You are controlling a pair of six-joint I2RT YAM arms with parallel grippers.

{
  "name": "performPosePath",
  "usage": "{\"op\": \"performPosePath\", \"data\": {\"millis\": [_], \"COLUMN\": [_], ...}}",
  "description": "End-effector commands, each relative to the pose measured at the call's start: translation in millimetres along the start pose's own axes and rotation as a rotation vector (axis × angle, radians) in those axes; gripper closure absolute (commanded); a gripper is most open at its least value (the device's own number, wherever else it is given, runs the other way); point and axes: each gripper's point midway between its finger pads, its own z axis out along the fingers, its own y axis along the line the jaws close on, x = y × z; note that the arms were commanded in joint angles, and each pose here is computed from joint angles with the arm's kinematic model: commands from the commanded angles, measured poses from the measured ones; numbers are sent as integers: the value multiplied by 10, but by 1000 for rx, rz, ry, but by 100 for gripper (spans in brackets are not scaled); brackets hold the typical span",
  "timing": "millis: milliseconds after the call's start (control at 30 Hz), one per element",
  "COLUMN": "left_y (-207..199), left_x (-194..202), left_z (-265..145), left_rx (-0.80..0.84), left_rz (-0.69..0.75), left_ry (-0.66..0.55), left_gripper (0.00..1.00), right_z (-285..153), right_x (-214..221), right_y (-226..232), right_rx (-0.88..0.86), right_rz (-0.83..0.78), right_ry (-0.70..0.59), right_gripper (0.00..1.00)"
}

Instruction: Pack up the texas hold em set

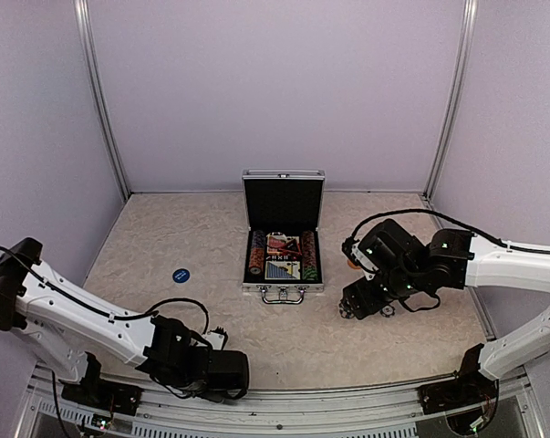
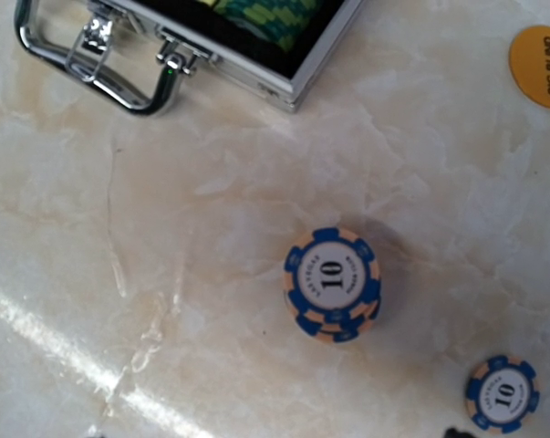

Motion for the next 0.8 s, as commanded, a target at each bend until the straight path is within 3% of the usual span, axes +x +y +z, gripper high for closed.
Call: {"op": "performPosePath", "data": {"millis": [0, 467, 767], "left_y": [-79, -637, -1160], "left_x": [-172, -1011, -1681], "left_z": [-100, -456, -661], "left_rx": [-5, 68, 141], "left_rz": [29, 136, 238], "left_ry": [-54, -285, -427], "left_gripper": [58, 57, 57], "right_z": [-65, -67, -13], "right_x": [-19, -189, -266], "right_y": [-18, 189, -61], "right_rx": [-2, -136, -215], "right_rz": [8, 88, 260], "right_ry": [-24, -73, -96], "right_gripper": [21, 21, 21]}}
